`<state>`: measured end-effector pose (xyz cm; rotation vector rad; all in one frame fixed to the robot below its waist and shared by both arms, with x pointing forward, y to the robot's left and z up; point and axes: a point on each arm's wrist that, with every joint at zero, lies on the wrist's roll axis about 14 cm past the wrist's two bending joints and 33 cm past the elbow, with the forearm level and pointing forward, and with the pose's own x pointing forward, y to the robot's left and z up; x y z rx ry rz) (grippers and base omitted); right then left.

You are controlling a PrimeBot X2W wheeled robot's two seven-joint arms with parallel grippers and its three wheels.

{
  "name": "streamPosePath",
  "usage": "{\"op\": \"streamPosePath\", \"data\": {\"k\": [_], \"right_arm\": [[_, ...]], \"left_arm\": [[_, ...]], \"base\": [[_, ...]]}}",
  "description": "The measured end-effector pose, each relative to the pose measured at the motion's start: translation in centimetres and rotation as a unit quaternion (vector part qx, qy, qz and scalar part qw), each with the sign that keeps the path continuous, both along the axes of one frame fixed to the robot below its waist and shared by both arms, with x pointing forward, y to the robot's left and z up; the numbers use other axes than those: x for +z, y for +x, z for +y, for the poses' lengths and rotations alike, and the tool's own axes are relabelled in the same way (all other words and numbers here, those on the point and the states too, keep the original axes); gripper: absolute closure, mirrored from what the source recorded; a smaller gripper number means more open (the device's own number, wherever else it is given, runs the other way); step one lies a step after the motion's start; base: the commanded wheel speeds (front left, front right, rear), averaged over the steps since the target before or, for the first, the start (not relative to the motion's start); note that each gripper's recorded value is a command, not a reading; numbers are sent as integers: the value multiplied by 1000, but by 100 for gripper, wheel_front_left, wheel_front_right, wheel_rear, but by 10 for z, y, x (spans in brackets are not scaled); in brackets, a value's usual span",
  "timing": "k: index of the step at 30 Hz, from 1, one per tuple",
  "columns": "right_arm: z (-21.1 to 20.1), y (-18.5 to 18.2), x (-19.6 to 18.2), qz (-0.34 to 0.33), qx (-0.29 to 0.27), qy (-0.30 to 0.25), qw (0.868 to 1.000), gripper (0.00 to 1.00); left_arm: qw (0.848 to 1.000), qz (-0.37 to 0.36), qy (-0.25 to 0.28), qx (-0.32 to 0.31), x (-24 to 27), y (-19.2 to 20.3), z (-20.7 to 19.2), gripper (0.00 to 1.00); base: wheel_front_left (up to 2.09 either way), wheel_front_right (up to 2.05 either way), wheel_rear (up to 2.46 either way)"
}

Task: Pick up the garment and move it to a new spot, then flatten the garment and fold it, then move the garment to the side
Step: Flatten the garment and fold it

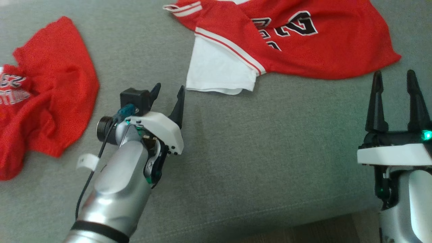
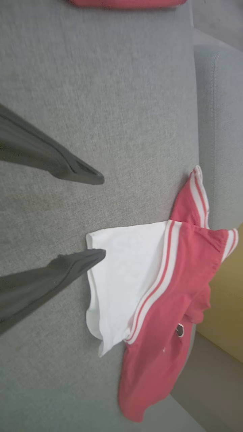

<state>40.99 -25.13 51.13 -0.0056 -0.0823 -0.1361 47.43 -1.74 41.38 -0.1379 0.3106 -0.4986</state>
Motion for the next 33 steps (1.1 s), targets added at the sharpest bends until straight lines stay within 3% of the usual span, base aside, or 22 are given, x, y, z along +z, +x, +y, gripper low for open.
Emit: {"op": "streamPosePath", "data": {"k": [8, 20, 21, 22, 23, 27, 33], "right_arm": [[-12, 0, -4, 8, -16, -11, 1000, 0], [-23, -3, -10, 16, -31, -14, 999, 0], [-23, -3, -10, 15, -33, -14, 999, 0], [-24, -4, -10, 15, -34, -14, 999, 0], [-25, -5, -11, 16, -35, -14, 999, 0], [-27, -5, -10, 15, -38, -12, 999, 0], [-25, -3, -12, 14, -36, -4, 999, 0]], "left_arm": [[998, 31, 25, -37, -28, 12, -23, 0], [996, 48, 13, -74, -34, 17, -46, 0], [995, 51, 16, -82, -35, 16, -48, 47], [995, 54, 17, -86, -35, 15, -50, 79], [994, 56, 18, -89, -35, 15, -51, 100], [994, 60, 17, -93, -35, 11, -52, 100], [999, 29, -6, -42, -17, 17, -34, 100]], "base": [[0, 0, 0], [0, 0, 0], [0, 0, 0], [0, 0, 0], [0, 0, 0], [0, 0, 0], [0, 0, 0]]}}
